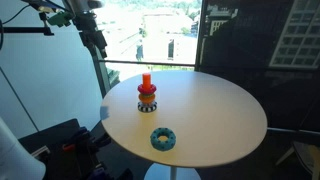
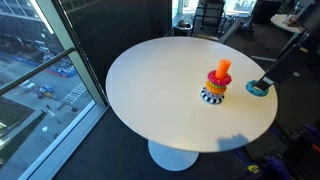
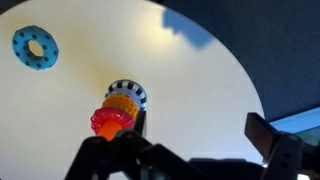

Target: Pick up the pink ring from the ring holder and put it on the table

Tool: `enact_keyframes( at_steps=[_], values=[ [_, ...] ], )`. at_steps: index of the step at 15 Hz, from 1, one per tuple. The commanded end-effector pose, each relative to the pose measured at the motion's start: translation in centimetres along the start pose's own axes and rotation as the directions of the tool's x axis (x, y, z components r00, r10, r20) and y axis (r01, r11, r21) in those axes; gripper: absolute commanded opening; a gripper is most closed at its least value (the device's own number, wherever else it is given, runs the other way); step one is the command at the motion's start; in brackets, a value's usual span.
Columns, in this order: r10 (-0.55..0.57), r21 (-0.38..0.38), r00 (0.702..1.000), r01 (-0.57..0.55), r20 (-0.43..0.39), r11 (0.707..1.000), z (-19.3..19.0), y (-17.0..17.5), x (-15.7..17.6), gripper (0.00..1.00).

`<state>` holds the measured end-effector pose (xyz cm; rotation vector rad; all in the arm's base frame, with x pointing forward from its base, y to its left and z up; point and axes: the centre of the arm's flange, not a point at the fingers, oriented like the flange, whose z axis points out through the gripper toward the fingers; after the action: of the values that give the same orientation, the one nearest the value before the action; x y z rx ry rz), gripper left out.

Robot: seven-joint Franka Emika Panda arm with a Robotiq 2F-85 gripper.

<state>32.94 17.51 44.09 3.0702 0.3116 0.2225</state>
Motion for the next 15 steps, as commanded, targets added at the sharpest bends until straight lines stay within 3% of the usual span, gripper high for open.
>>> enact_keyframes(
  at_steps=[1, 8, 15],
  values=[
    [0.000, 0.000, 1.000, 0.000, 0.000, 1.000, 0.0, 0.0, 0.0, 1.00],
    [0.000, 0.000, 1.000, 0.000, 0.000, 1.000, 0.0, 0.0, 0.0, 1.00],
    [0.100, 0.004, 0.995, -0.100, 0.006, 0.995, 0.2, 1.7, 3.5, 1.00]
  ],
)
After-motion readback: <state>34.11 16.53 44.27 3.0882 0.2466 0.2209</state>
